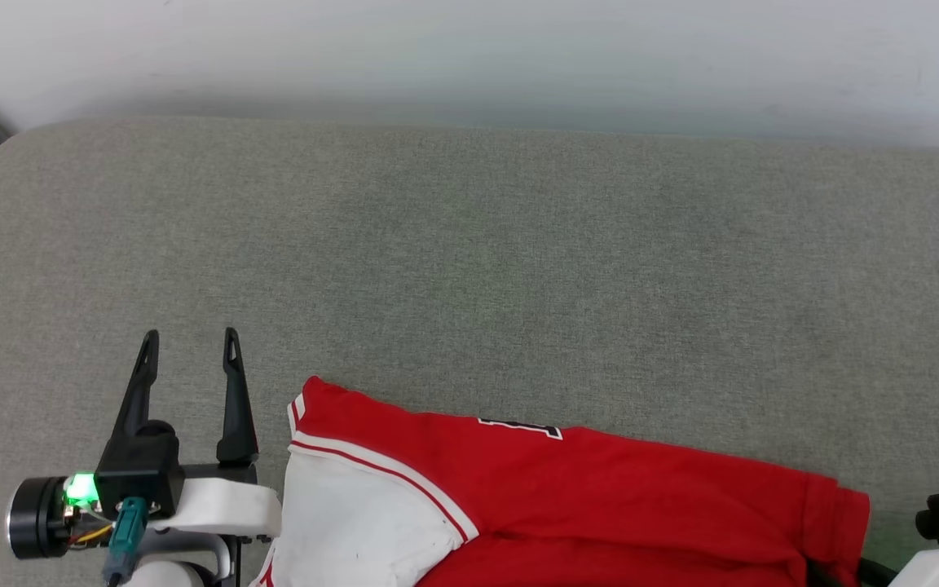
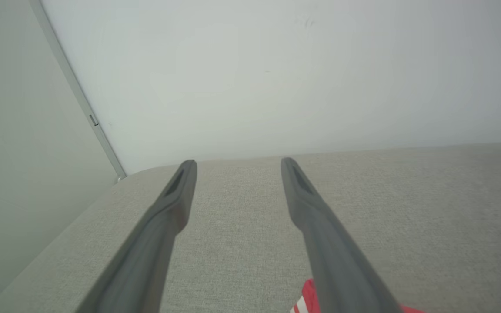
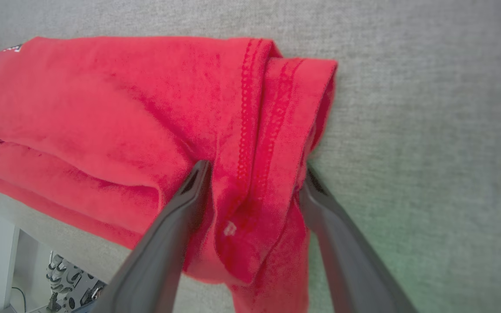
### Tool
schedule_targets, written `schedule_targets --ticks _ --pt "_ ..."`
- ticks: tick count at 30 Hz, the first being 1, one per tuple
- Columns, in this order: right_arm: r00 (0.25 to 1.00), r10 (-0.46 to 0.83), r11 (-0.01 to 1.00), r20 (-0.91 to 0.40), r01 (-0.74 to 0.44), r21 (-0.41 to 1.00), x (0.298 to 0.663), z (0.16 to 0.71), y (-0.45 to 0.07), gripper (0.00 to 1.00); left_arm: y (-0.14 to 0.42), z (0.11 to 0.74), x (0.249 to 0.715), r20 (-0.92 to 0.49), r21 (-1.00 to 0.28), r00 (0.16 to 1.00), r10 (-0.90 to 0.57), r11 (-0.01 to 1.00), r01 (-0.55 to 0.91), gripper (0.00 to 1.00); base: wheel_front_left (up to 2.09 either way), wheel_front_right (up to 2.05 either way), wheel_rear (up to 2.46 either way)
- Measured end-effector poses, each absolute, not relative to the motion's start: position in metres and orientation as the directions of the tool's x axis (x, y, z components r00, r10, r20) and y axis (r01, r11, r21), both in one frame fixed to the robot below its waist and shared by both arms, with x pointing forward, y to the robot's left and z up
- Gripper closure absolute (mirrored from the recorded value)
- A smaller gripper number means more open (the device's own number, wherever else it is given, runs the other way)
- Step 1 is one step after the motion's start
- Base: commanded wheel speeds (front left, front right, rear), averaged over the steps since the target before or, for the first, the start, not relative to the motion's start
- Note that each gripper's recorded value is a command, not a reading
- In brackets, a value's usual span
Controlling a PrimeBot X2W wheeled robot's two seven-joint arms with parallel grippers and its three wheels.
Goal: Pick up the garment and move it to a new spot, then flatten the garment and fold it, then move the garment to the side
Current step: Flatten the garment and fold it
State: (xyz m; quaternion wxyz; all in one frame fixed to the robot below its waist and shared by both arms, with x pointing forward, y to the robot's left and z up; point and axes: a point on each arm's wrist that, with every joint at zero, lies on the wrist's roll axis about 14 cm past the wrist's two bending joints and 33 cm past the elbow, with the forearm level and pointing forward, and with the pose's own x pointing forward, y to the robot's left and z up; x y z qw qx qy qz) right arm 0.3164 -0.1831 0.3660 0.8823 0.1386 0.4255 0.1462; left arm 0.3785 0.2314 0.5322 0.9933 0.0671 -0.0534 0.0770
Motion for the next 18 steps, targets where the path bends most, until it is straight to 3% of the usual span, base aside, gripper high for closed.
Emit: schedule_targets --ticks 4,5,6,18 --pt "0.534 0.42 0.906 -0.734 -0.206 0.369 0.308 0.358 -0.166 0.0 0.239 0.522 0.365 0.117 0.121 0.97 0.214 0.966 -0.228 0.0 0.0 0.0 0.0" --pt "0.53 0.421 0.906 -0.736 -0.213 0.366 0.308 0.358 -0.166 0.56 0.24 0.522 0.364 0.119 0.12 0.968 0.221 0.964 -0.235 0.0 0.0 0.0 0.0" --pt "0.526 0.423 0.906 -0.738 -0.221 0.362 0.308 0.357 -0.165 0.98 0.241 0.522 0.363 0.12 0.117 0.965 0.232 0.962 -0.246 0.0 0.0 0.0 0.0" --pt "0.565 0.404 0.914 -0.72 -0.271 0.301 0.323 0.376 -0.179 1.0 0.242 0.518 0.343 0.12 0.121 0.961 0.248 0.958 -0.262 0.0 0.0 0.0 0.0"
